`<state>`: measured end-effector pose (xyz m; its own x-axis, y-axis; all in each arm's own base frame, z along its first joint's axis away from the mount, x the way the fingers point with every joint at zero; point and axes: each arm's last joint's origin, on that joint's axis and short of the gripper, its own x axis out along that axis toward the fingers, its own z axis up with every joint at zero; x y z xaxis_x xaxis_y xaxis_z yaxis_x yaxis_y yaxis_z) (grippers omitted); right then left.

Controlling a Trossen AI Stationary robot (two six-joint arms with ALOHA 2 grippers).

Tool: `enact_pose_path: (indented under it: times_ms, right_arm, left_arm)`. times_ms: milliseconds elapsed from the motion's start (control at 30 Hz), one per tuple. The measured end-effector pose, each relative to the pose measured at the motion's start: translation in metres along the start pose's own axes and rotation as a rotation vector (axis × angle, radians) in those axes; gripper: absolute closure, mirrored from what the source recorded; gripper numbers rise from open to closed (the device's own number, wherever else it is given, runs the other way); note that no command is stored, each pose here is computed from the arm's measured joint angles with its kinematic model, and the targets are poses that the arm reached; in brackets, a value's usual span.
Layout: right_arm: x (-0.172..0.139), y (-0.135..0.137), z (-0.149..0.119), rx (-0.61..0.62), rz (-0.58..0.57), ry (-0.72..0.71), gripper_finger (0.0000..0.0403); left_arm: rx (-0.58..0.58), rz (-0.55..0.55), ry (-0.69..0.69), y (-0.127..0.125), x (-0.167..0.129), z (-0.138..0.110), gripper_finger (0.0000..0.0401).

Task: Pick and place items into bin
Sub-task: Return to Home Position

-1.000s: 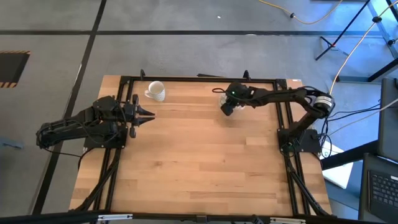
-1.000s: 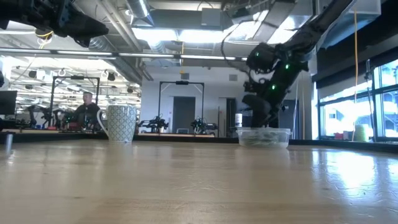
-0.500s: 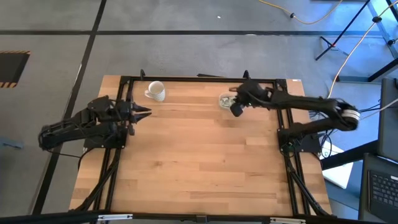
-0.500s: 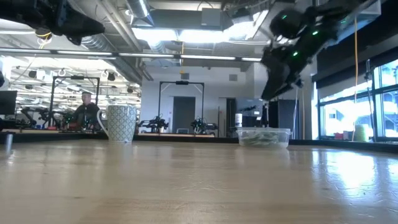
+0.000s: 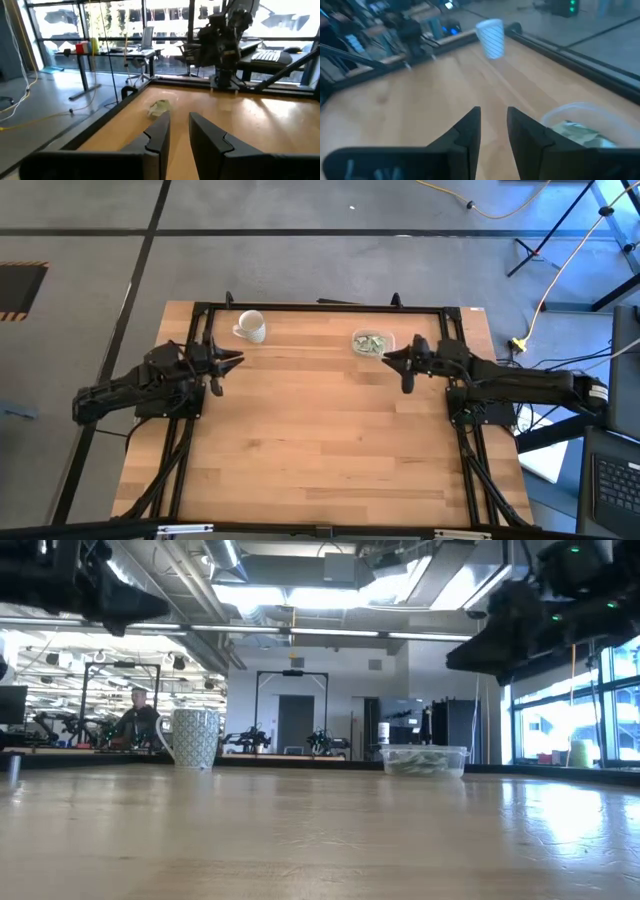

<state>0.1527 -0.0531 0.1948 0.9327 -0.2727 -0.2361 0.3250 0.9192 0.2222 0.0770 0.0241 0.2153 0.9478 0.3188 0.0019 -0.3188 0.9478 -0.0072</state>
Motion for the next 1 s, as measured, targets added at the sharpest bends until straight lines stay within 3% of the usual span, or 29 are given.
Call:
enact_pose_path:
  times_ms: [467,1000]
  right_arm:
    - [-0.032,-0.006,-0.039,0.002,0.062,-0.188,0.0304]
    - [-0.042,-0.005,-0.036,-0.03,0.075,-0.242,0.0304]
  left_arm:
    - [-0.027,0.063,-0.01,0.002,0.007,-0.018,0.0336]
    - [-0.019,0.09,-0.029,0.002,0.013,-0.036,0.0336]
